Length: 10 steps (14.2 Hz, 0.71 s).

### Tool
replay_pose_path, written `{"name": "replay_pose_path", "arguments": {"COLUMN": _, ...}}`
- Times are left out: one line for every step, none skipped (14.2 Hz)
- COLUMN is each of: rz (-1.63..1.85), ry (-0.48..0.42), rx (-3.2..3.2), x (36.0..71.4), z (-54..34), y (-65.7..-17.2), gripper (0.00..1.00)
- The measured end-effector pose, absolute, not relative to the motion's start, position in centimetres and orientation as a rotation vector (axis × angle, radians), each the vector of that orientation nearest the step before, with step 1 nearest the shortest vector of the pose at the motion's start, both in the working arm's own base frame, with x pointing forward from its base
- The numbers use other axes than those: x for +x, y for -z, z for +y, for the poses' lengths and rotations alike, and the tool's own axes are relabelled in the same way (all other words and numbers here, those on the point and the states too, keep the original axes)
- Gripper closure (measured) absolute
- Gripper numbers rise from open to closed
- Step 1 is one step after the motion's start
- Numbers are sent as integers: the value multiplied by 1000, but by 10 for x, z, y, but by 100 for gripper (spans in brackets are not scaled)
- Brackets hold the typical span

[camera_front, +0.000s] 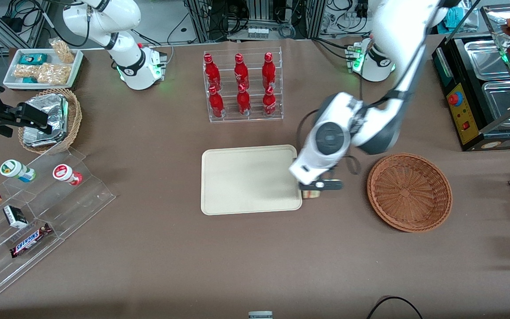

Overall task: Place sandwich from basket to tray
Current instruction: 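Lift the sandwich and carry it with the left gripper to the tray, then lower the sandwich onto the tray and open the left gripper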

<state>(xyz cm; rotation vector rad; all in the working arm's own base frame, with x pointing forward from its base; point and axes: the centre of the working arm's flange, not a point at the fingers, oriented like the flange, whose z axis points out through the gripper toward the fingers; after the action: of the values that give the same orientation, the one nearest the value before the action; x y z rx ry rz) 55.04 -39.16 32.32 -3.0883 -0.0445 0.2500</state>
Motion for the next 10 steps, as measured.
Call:
{"name": "replay_pose_path", "arguments": {"rz": -90, "ry": -221, "rx": -3103, "x": 549, "z": -417, "y": -317, "gripper": 85}}
{"name": "replay_pose_path", "arguments": {"rz": -133, "ry": -183, "rx": -3125, "x": 546, "z": -441, "y": -310, "gripper": 85}}
{"name": "replay_pose_path", "arguments": {"rz": -165, "ry": -145, "rx": -3150, "x": 541, "z": -463, "y": -302, "gripper": 85}}
{"name": "replay_pose_path", "arguments": {"rz": -190, "ry": -106, "rx": -3177, "x": 533, "z": -484, "y": -293, "gripper": 85}}
{"name": "replay_pose_path", "arguments": {"rz": -205, "ry": -82, "rx": -3197, "x": 523, "z": -503, "y": -283, "gripper": 85}}
{"name": "replay_pose_path", "arguments": {"rz": -210, "ry": -70, "rx": -3208, "x": 512, "z": -518, "y": -273, "gripper": 85}}
{"name": "replay_pose_path", "arguments": {"rz": -205, "ry": -63, "rx": -3218, "x": 503, "z": -530, "y": -264, "gripper": 85}}
{"name": "replay_pose_path", "arguments": {"rz": -199, "ry": -53, "rx": -3228, "x": 497, "z": -537, "y": -259, "gripper": 85}}
{"name": "replay_pose_path", "arguments": {"rz": -194, "ry": -42, "rx": -3238, "x": 495, "z": -541, "y": -256, "gripper": 85}}
{"name": "replay_pose_path", "arguments": {"rz": -192, "ry": -39, "rx": -3241, "x": 495, "z": -543, "y": -254, "gripper": 85}}
